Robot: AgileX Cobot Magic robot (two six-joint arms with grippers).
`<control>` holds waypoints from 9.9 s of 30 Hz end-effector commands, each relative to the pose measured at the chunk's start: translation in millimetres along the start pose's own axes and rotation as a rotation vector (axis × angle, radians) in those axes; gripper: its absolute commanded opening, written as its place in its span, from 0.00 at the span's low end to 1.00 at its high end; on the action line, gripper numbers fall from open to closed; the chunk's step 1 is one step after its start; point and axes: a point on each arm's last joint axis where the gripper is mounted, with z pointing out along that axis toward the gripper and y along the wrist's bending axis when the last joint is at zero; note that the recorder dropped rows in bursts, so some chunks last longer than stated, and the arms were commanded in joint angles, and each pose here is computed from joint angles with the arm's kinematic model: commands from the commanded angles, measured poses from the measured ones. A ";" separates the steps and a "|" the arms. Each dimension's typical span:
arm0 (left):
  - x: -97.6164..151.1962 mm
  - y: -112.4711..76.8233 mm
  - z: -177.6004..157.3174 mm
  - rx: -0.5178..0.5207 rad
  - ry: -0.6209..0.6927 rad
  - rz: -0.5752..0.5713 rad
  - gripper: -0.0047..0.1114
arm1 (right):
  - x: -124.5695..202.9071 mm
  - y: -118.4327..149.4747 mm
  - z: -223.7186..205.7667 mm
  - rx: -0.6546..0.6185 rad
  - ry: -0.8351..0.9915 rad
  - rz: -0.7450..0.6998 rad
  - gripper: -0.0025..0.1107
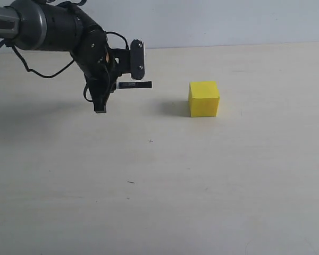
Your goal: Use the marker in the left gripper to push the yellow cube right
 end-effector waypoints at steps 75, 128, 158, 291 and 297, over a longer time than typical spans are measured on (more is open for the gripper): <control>-147.0 -38.6 13.8 0.001 -0.172 -0.120 0.04 | 0.8 -0.3 0.3 0.001 -0.003 -0.008 0.02; -87.1 -57.3 -79.9 0.293 0.050 -1.255 0.04 | 0.8 -0.3 0.3 0.001 -0.003 -0.008 0.02; -78.8 -71.5 -59.8 0.376 0.190 -1.647 0.04 | 0.8 -0.3 0.3 0.001 -0.003 -0.008 0.02; 123.4 -164.4 -363.5 -0.261 -1.228 -1.040 0.04 | 0.8 -0.3 0.3 0.001 -0.003 -0.008 0.02; 132.4 -170.1 -375.6 -0.343 -1.273 -0.978 0.04 | 0.8 -0.3 0.3 0.001 -0.003 -0.008 0.02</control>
